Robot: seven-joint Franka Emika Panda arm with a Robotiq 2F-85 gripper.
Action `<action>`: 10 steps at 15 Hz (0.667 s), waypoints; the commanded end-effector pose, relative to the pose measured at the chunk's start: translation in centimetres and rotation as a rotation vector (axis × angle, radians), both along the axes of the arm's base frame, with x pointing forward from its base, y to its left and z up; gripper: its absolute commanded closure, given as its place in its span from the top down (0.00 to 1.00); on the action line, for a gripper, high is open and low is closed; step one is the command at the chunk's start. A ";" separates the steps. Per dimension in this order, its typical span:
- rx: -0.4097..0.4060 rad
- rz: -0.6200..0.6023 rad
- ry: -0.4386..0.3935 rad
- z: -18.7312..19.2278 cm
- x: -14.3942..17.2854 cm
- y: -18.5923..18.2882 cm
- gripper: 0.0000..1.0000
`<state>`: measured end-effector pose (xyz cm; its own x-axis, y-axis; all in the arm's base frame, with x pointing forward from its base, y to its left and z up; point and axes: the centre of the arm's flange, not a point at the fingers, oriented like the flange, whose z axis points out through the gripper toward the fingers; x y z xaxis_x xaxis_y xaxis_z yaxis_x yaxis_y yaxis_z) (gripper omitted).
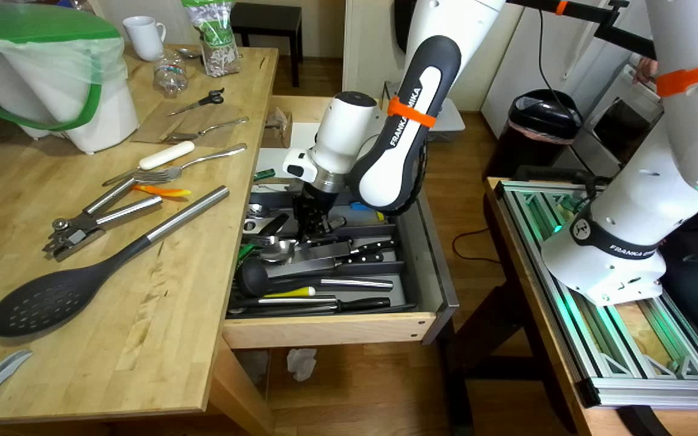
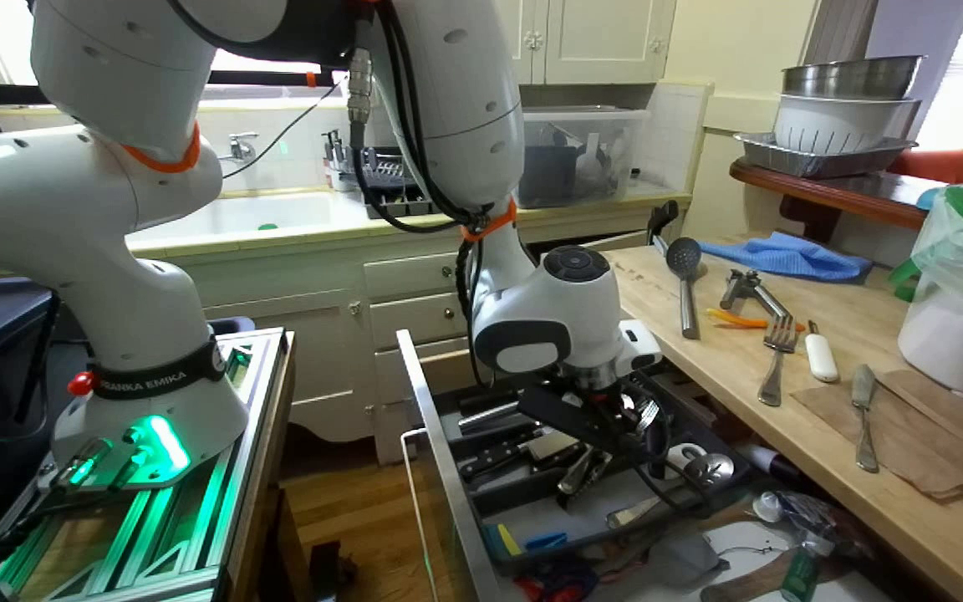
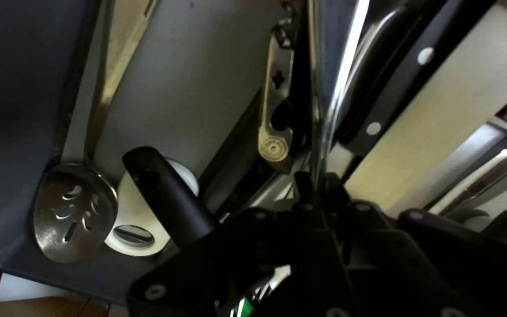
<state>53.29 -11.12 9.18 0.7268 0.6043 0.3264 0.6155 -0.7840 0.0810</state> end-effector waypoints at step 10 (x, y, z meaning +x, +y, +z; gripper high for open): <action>0.023 -0.094 -0.019 3.1 -0.1 -0.6 0.02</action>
